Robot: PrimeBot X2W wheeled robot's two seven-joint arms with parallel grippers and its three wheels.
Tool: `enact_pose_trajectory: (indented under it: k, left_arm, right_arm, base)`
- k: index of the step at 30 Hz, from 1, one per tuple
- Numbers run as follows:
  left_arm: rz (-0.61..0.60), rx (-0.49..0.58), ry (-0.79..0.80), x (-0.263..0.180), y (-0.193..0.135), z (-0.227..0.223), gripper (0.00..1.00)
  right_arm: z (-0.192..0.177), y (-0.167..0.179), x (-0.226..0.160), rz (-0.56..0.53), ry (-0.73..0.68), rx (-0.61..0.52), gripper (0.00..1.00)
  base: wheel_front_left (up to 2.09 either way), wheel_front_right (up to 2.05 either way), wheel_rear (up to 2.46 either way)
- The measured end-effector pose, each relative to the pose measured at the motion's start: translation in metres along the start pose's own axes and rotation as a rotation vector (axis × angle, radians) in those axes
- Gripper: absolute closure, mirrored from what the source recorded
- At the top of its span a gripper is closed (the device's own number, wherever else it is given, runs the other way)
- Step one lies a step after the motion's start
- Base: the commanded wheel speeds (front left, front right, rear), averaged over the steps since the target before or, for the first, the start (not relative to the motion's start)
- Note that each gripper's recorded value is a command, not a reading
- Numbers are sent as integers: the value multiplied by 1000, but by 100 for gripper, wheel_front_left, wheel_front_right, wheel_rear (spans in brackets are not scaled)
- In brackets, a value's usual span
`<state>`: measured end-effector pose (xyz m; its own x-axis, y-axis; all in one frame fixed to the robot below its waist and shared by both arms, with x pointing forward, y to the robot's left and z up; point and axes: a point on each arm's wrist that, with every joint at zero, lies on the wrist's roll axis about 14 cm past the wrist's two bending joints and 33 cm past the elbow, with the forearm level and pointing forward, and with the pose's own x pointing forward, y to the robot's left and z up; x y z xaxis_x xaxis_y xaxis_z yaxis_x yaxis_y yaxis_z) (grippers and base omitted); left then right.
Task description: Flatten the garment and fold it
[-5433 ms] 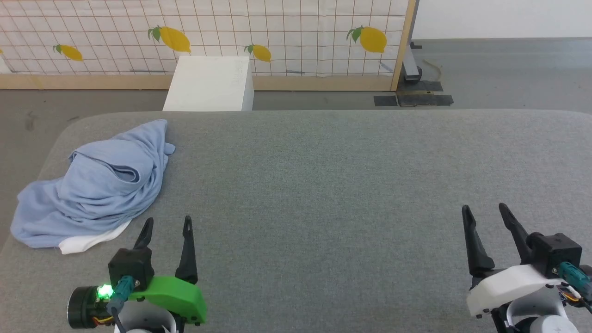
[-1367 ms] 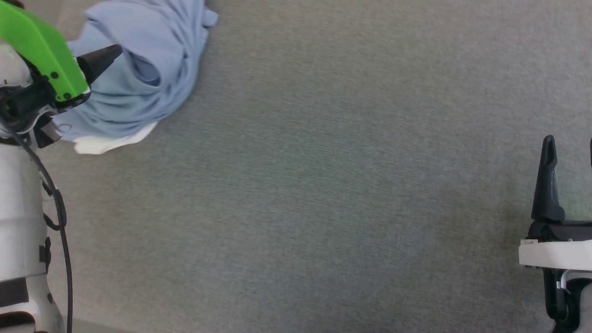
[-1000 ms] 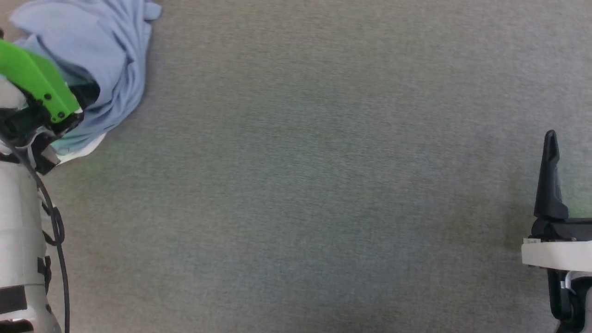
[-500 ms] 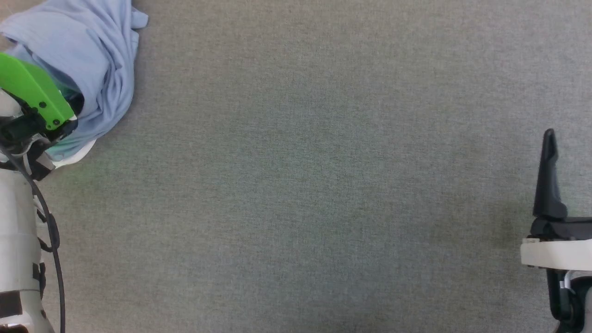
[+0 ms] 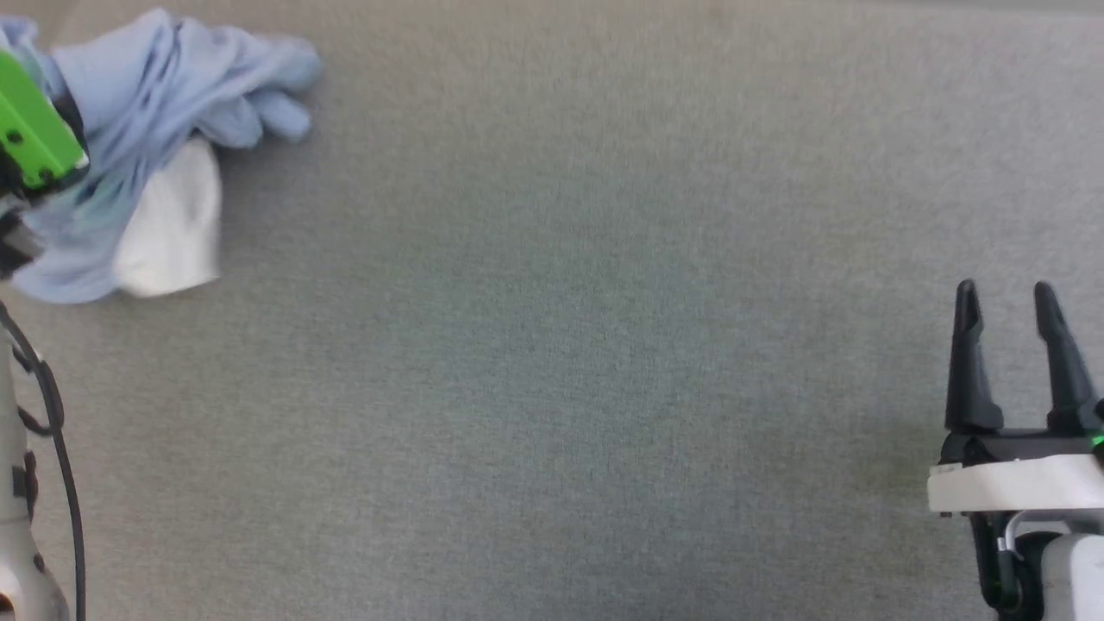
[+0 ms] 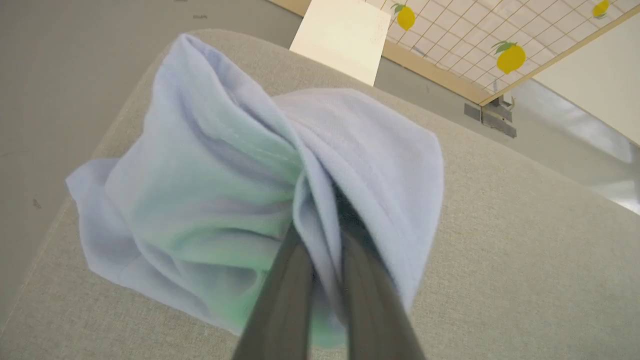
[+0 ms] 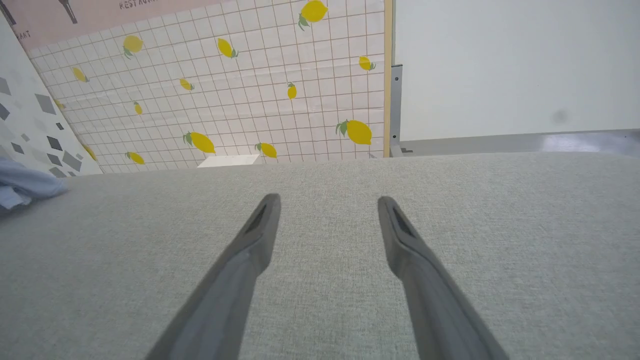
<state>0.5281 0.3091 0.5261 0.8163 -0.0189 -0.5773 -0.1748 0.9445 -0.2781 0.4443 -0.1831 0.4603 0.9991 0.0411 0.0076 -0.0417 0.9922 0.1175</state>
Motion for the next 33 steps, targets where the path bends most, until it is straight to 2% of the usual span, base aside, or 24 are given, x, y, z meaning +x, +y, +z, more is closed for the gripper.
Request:
enact_pose_trajectory:
  k: [10, 16, 19, 25, 27, 33]
  left_arm:
    - [-181, 129, -209, -77, -72, 75, 100]
    - [-309, 191, -258, -117, -123, 90, 100]
    - [-387, 248, -237, -128, -153, 81, 100]
    - [-652, 312, -178, -147, -241, 47, 100]
    - [-771, 353, -48, -137, -282, -11, 100]
    - [-807, 373, 45, -108, -298, -75, 100]
  right_arm:
    - [45, 4, -14, -1, -112, 68, 0]
    - [65, 0, -30, -16, -160, 87, 0]
    - [75, -6, -37, -32, -186, 88, 0]
    - [84, -24, -55, -83, -212, 80, 0]
    - [88, -36, -67, -121, -222, 75, 0]
    - [86, -49, -76, -162, -215, 79, 0]
  base:
    - [0, 0, 0]
    - [0, 0, 0]
    - [0, 0, 0]
    - [0, 0, 0]
    - [0, 0, 0]
    - [0, 0, 0]
